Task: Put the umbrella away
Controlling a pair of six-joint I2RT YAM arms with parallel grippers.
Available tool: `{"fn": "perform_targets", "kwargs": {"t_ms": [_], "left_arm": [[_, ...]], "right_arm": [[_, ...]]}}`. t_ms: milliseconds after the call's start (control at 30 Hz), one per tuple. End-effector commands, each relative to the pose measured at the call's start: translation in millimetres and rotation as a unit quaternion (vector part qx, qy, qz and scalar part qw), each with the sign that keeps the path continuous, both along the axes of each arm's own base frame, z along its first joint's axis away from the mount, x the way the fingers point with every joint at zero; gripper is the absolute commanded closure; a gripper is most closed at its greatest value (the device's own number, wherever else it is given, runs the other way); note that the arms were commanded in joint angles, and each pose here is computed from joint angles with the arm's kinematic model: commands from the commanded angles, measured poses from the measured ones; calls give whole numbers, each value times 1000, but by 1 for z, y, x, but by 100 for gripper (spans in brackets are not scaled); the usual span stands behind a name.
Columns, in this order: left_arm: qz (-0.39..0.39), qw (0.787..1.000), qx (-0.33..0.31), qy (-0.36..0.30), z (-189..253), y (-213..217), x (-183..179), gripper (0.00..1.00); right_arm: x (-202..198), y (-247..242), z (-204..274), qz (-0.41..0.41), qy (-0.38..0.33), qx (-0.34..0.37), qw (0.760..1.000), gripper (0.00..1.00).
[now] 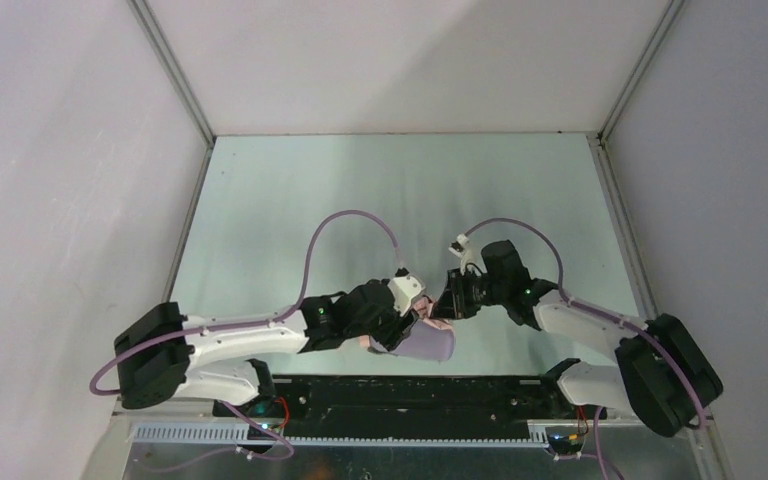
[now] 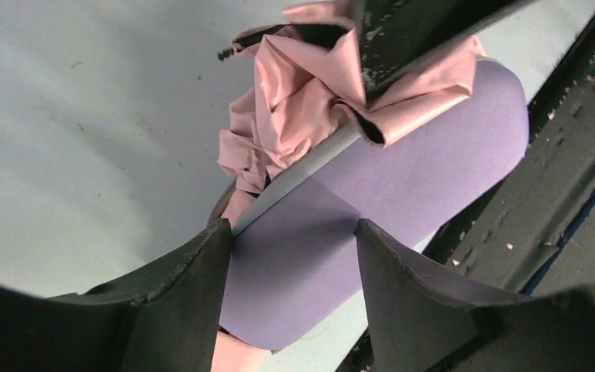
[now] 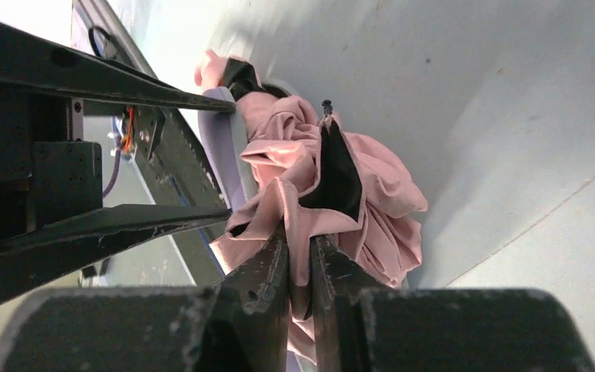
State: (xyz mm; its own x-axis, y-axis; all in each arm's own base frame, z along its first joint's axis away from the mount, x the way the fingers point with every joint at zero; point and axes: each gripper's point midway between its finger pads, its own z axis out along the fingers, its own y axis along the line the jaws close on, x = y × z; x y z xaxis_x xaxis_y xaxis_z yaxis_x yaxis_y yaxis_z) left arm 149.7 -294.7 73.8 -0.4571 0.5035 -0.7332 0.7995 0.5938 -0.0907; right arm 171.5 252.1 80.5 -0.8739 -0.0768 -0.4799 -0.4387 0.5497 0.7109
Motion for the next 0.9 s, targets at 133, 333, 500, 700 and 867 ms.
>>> {"fn": "perform_targets", "kwargs": {"t_ms": [133,333,500,700,867], "left_arm": [[17,999,-33,-23,5,9,-33,31],[67,997,-42,-5,21,29,-36,29],[68,995,-64,27,24,27,-47,29],[45,992,-63,98,28,23,-73,36],[109,986,-36,120,27,35,-69,32]], "right_arm": [[-25,14,-8,91,33,0,995,85],[-27,18,-14,104,32,-8,994,87],[-26,17,-16,108,30,-11,994,87],[-26,15,-14,108,30,-12,994,90],[-25,15,-14,107,29,-10,994,90]]}}
